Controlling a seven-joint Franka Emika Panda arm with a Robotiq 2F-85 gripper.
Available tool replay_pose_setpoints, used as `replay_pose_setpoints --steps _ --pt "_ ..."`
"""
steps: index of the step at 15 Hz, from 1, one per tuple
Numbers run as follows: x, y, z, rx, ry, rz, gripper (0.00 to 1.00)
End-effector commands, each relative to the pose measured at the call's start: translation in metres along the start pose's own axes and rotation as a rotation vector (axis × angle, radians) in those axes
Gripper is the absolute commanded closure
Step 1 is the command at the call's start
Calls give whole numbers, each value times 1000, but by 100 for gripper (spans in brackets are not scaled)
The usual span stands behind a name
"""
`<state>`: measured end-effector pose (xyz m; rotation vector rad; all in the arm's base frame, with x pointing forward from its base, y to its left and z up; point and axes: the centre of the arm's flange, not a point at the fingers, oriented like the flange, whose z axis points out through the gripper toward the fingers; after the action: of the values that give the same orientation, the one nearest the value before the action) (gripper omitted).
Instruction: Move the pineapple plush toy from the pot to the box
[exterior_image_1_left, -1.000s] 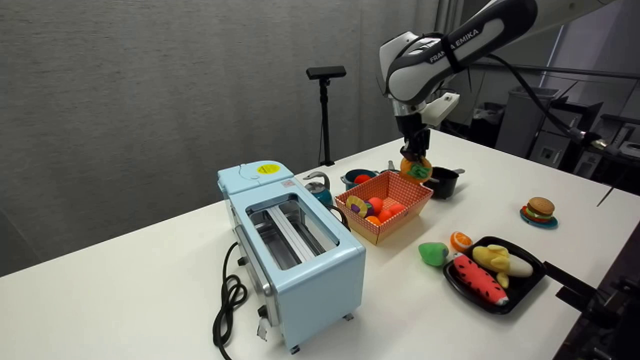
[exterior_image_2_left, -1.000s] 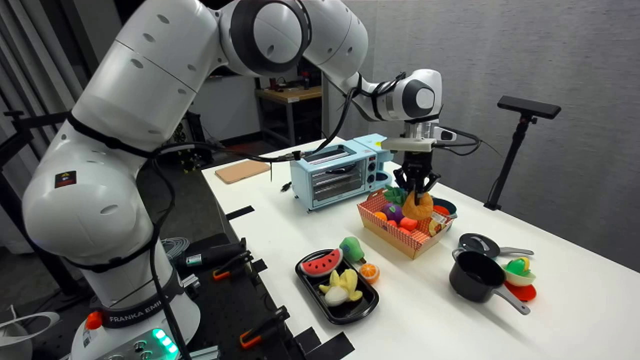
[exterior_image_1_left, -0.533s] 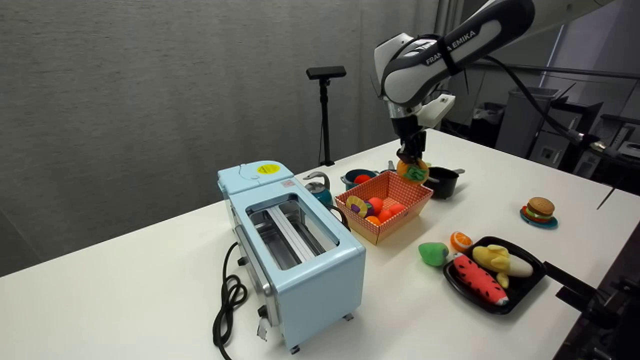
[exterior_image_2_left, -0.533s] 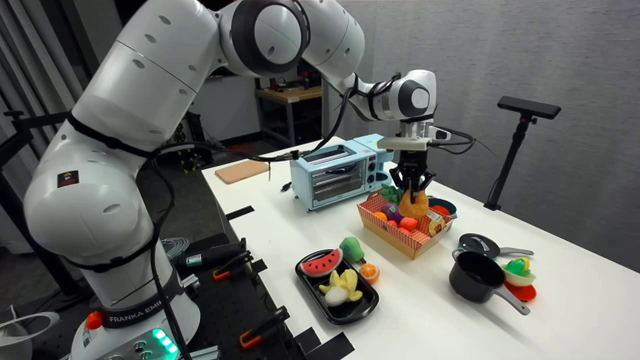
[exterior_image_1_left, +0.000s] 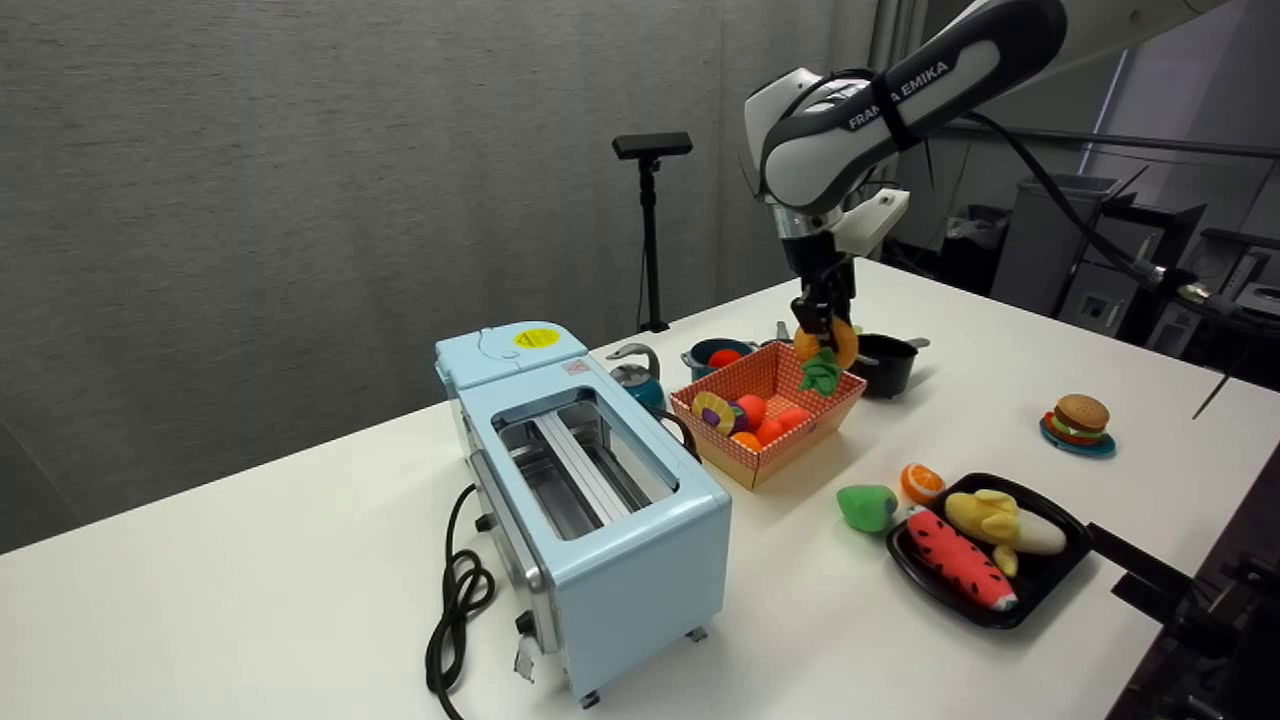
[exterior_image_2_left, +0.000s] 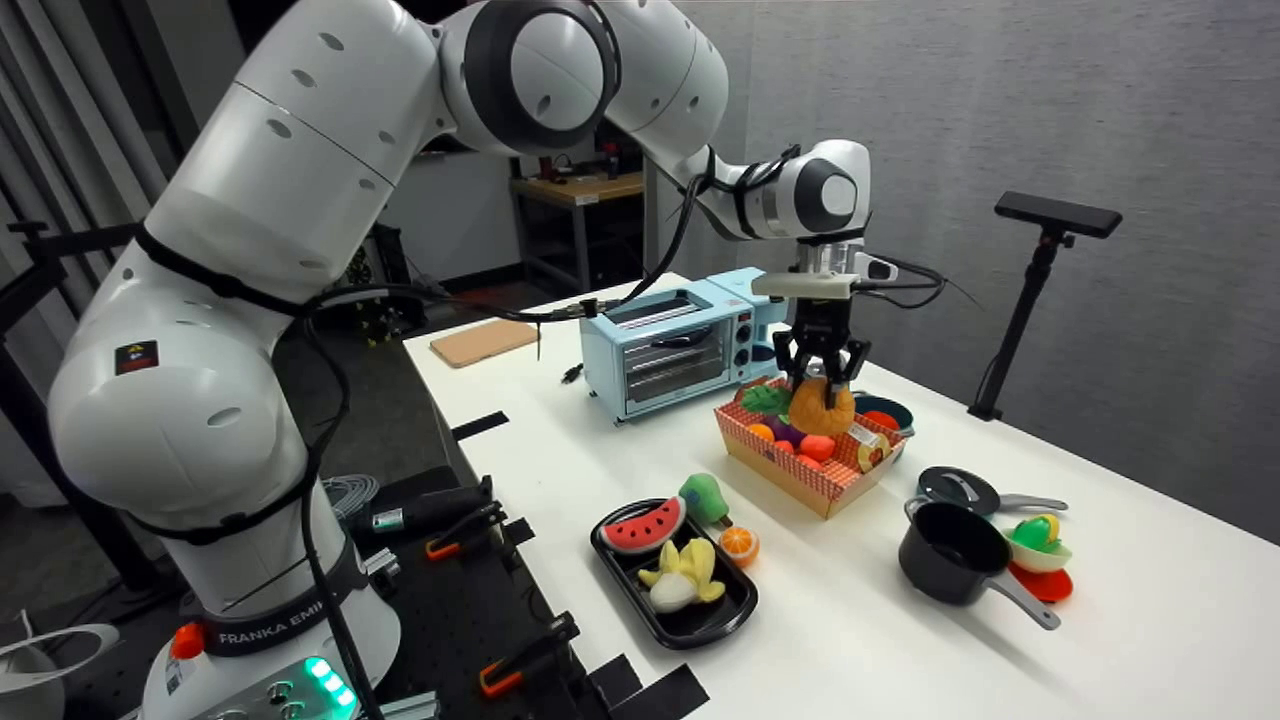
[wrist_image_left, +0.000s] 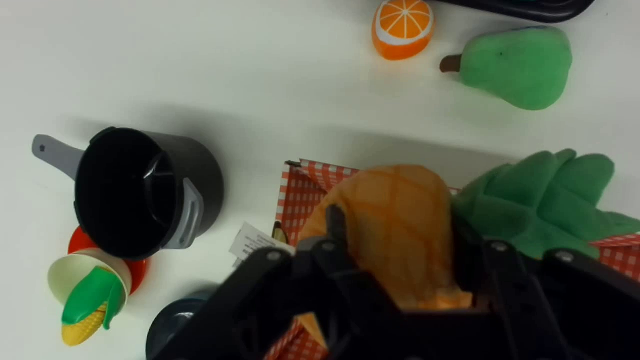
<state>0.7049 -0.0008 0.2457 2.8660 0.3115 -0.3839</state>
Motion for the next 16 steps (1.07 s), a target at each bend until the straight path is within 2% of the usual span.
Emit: replay_pose_setpoints --steps 1,8,9,11,13,14,16 --pt "0 0 0 0 0 0 50" --pt "0 0 0 0 -1 0 50" --pt "0 0 0 0 0 0 25" --pt "-1 -1 1 -4 5 2 19" --pt "-1 -2 2 -18 8 2 3" --pt "-1 -3 3 -25 10 1 0" --pt "-1 -4 3 -29 12 0 0"
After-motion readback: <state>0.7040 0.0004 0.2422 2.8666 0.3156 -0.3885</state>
